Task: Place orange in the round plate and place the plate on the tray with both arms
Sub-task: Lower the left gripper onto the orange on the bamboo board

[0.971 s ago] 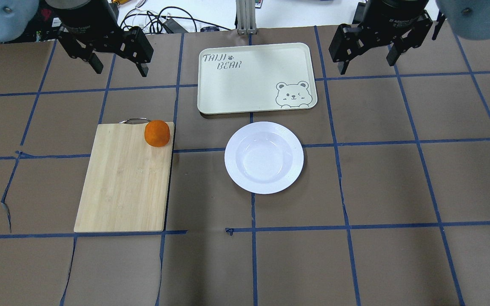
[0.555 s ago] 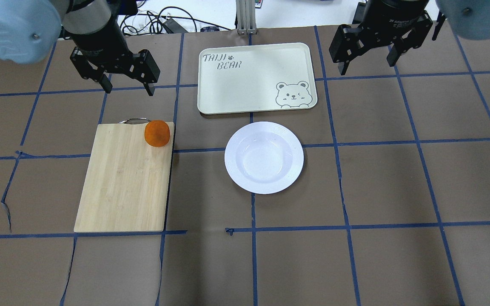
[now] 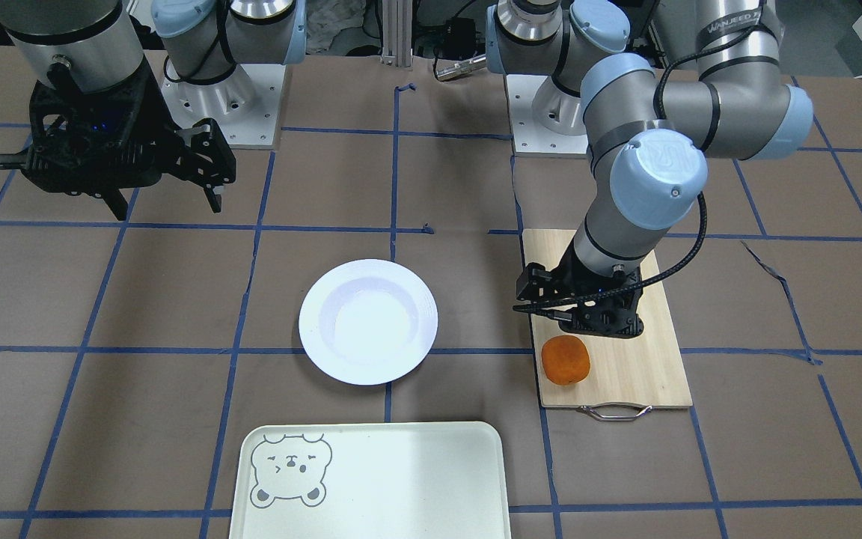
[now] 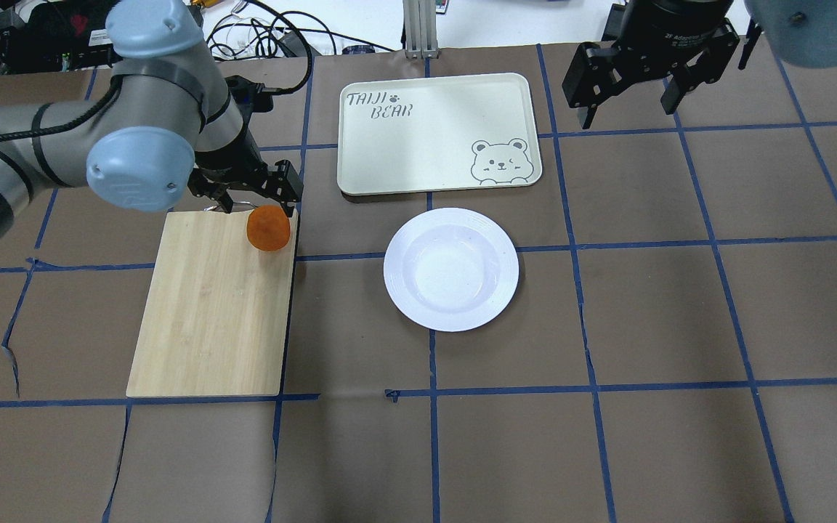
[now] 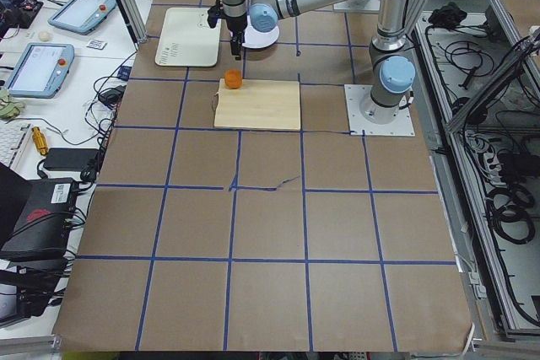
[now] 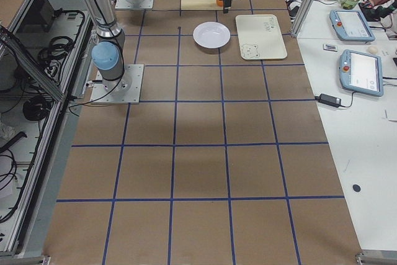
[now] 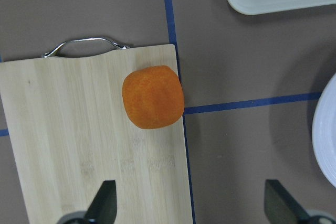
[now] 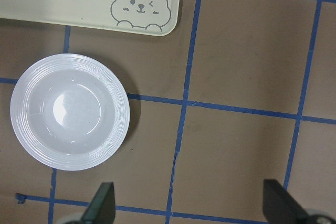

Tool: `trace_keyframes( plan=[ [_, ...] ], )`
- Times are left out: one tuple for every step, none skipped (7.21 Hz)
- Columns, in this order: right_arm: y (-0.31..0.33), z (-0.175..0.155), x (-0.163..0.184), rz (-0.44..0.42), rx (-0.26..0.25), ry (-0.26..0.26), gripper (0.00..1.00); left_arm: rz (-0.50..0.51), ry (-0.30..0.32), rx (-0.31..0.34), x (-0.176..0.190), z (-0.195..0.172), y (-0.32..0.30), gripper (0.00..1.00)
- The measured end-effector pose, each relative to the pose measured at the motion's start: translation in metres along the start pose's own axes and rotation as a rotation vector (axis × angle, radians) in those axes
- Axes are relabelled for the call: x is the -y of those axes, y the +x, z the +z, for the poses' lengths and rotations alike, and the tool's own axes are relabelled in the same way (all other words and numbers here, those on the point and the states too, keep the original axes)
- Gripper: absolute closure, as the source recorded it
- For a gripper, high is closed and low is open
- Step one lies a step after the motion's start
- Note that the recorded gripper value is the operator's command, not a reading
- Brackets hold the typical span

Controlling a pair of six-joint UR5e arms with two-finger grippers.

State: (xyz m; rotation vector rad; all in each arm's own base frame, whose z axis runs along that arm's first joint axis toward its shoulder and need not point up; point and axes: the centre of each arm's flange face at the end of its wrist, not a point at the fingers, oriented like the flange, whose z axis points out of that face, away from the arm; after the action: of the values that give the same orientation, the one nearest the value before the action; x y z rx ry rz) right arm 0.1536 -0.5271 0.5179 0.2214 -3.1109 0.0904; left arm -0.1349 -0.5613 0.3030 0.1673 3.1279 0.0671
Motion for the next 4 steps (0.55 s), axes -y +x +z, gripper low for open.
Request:
trace_keyframes(
  plan=[
    [0.0, 0.0, 0.0, 0.0, 0.0, 0.0, 0.0, -0.001, -0.008, -0.001, 0.005, 0.023, -0.002, 0.0],
    [0.0, 0.0, 0.0, 0.0, 0.0, 0.0, 0.0, -0.001, -0.023, -0.002, 0.011, 0.046, -0.003, 0.0],
    [0.0, 0.0, 0.0, 0.0, 0.0, -0.001, 0.0, 0.003, -0.037, -0.002, 0.017, 0.067, -0.003, 0.0],
    [0.0, 0.001, 0.0, 0.0, 0.0, -0.002, 0.0, 0.009, -0.049, -0.002, 0.021, 0.08, -0.004, 0.0]
  ],
)
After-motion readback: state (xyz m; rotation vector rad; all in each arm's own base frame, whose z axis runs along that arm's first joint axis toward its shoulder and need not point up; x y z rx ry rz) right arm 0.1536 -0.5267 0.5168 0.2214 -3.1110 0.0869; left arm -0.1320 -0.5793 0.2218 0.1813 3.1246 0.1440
